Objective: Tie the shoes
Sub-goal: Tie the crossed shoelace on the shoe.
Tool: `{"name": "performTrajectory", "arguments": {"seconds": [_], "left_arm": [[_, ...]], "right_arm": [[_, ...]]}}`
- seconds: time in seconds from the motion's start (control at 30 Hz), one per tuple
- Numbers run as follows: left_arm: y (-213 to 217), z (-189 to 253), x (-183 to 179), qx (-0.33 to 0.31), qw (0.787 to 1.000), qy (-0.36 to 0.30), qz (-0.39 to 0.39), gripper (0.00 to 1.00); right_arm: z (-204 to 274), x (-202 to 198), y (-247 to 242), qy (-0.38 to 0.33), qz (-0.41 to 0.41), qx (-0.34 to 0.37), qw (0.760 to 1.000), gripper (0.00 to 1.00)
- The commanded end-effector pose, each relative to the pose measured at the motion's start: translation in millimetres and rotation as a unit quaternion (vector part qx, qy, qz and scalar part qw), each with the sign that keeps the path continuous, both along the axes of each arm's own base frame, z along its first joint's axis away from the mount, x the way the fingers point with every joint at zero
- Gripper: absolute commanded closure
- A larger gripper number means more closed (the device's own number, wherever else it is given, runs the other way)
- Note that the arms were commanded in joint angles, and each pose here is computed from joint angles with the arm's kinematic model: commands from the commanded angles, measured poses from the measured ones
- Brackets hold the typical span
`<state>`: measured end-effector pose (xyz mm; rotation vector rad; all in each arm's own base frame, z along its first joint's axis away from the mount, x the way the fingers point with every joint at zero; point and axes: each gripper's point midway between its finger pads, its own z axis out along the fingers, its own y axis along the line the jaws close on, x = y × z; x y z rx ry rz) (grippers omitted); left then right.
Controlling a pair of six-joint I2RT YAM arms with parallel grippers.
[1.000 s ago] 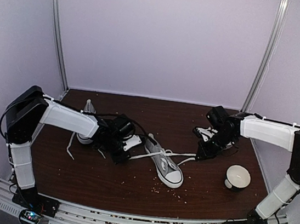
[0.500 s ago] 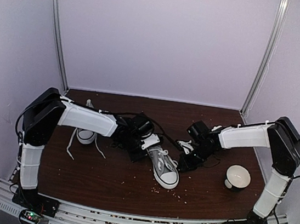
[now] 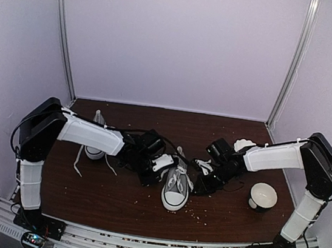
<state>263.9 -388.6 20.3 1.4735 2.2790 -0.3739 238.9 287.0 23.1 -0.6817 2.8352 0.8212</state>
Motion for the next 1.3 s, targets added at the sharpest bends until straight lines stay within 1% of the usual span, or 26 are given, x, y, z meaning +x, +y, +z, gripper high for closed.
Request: {"name": "performTrajectory", "arguments": {"seconds": [0.0, 0.03, 0.13, 0.23, 0.37, 0.53, 0.63, 0.77, 0.93, 1.13, 1.2, 1.27], "left_arm": [[44.5, 40.0, 48.0, -0.04, 0.99, -0.028, 0.135, 1.0], [63.2, 38.9, 51.7, -0.042, 0.985, -0.022, 0.166, 1.0], [93.8, 41.0, 53.3, -0.066, 0.974, -0.015, 0.216, 1.0], [118.7, 30.8, 49.3, -0.038, 0.97, -0.016, 0.238, 1.0], [139.6, 23.0, 53.0, -0.009, 0.965, -0.021, 0.262, 1.0], [169.6, 26.9, 62.8, 0.011, 0.953, -0.037, 0.302, 1.0], [186.0, 30.3, 64.9, 0.025, 0.948, -0.05, 0.314, 1.0], [193.4, 33.9, 63.4, 0.033, 0.947, -0.057, 0.314, 1.0], [199.1, 30.2, 61.6, 0.042, 0.946, -0.057, 0.316, 1.0], [201.7, 29.9, 63.0, 0.039, 0.945, -0.055, 0.321, 1.0], [200.2, 29.6, 63.1, 0.037, 0.945, -0.053, 0.32, 1.0], [194.5, 32.4, 62.5, 0.023, 0.949, -0.049, 0.312, 1.0]], "right_arm": [[8.2, 7.9, -36.1, -0.02, -0.052, -0.039, 0.998, 1.0], [5.5, 7.2, -46.2, -0.017, -0.065, -0.047, 0.997, 1.0], [-4.3, 5.0, -69.1, -0.005, -0.102, -0.052, 0.993, 1.0], [-13.9, 4.0, -84.4, 0.01, -0.133, -0.045, 0.99, 1.0], [-19.7, 3.6, -95.8, 0.02, -0.161, -0.036, 0.986, 1.0], [-17.2, 10.2, -119.2, 0.009, -0.212, -0.02, 0.977, 1.0], [-20.2, 7.5, -127.2, 0.017, -0.218, -0.016, 0.976, 1.0], [-23.1, 5.3, -126.6, 0.026, -0.213, -0.013, 0.977, 1.0], [-19.6, 12.5, -128.6, 0.02, -0.222, -0.003, 0.975, 1.0], [-20.7, 13.0, -129.1, 0.025, -0.223, 0.0, 0.975, 1.0], [-20.2, 14.2, -132.5, 0.02, -0.224, -0.017, 0.974, 1.0], [-14.0, 15.6, -131.0, 0.012, -0.206, -0.032, 0.978, 1.0]]}}
